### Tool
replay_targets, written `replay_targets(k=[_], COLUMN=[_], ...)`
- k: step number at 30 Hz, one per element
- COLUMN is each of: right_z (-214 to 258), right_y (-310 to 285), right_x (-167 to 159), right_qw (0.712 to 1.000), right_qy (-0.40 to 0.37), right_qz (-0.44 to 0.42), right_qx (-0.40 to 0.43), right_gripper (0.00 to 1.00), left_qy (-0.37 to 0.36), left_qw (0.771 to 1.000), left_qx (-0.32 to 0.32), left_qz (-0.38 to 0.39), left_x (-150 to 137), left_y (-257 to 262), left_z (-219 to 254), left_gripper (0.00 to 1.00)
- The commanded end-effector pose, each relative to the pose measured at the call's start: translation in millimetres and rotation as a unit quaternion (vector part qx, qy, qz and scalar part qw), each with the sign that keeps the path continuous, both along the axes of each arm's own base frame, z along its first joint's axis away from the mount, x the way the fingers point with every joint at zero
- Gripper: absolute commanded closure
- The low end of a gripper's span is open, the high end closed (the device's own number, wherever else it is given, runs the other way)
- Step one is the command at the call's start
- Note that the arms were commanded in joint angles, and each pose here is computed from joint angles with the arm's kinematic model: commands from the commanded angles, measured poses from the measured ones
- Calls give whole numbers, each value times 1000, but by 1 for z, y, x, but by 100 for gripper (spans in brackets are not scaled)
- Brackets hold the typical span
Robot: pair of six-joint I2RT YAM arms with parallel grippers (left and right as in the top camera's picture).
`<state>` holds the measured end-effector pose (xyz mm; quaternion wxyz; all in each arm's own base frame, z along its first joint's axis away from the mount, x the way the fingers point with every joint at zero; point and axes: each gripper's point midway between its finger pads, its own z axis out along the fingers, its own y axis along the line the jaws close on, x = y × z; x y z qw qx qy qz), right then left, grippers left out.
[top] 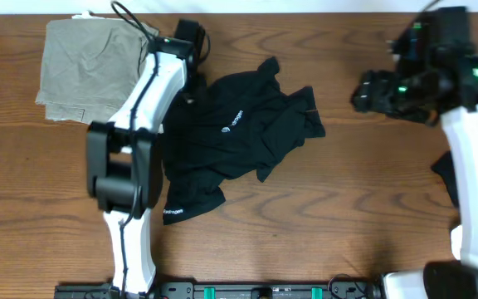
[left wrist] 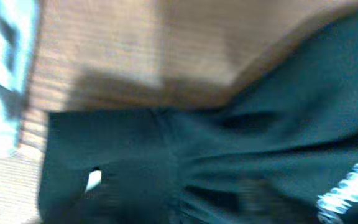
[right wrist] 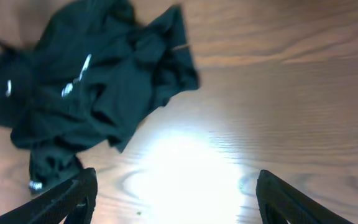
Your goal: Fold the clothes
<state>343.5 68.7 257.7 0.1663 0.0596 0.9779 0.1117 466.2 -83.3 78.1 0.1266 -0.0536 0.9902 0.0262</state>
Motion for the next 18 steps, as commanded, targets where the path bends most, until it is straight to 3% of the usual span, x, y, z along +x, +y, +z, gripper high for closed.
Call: replay_targets(k=[1, 4, 9, 18], right_z=[-17, -41, -88, -158], right_y=[36, 64, 105, 144], right_x=[2, 0, -6, -10], right_qw=[998, 991, 970, 947], right_qy=[27, 55, 108, 170], right_qz=[57, 120, 213, 264], right_qx=[8, -6, -34, -71], right_gripper=[20, 19, 16, 19], left_qy=[-28, -19, -15, -7], left_qw=[999, 999, 999, 997], left_qx=[-28, -31, -28, 0], left_qz=[-7, -8, -6, 73], left_x=[3, 0, -1, -3], left_y=[-8, -9, -7, 45], left_z=[25, 22, 22, 21], left_gripper=[10, 2, 2, 2])
